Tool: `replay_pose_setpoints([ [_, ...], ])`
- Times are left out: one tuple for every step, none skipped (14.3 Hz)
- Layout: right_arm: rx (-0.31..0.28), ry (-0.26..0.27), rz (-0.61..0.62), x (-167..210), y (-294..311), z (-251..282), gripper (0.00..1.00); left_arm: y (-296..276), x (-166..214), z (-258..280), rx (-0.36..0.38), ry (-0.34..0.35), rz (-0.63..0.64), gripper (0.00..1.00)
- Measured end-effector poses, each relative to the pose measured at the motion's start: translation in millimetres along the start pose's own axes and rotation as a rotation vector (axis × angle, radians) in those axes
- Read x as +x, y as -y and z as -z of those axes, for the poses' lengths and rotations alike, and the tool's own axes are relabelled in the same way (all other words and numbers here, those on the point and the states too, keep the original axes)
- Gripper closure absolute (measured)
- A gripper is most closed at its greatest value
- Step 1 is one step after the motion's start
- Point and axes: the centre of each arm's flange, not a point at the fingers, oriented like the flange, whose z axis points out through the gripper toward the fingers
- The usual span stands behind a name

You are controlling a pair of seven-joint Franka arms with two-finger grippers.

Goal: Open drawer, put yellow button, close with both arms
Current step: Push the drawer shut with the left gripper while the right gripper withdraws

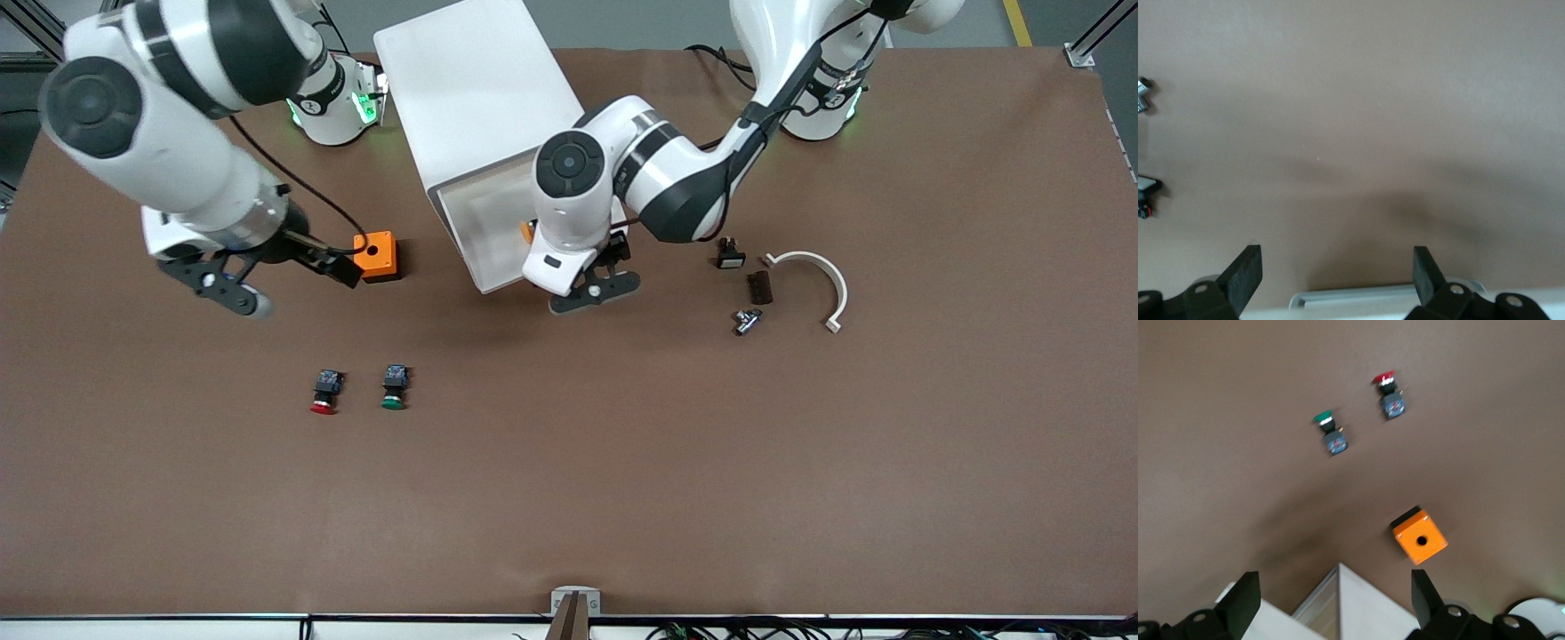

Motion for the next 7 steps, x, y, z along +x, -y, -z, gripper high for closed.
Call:
replay_pose_setpoints([
  [0.0,0.006,0.032,12,-16,3,0.0,-4,-6,-3,0.001,0.0,0.002,0.0],
  [0.0,0.011,0.062,22,-32,6,0.0,-8,-12,-5,-0.004,-0.002,0.019,0.0],
  [0.001,0.017,0.089,34,-49,8,0.0,-12,-17,-6,-0.008,-0.004,0.037,0.0],
  [0.002,0.022,0.112,44,-64,10,0.0,-15,-23,-7,-0.009,-0.004,0.049,0.0],
  [0.003,0.028,0.131,54,-79,10,0.0,-17,-27,-7,-0.009,-0.003,0.056,0.0],
  [0.003,0.036,0.143,61,-91,10,0.0,-18,-30,-7,-0.011,0.003,0.057,0.0],
  [0.002,0.044,0.15,67,-102,11,0.0,-20,-34,-8,-0.014,0.013,0.055,0.0],
])
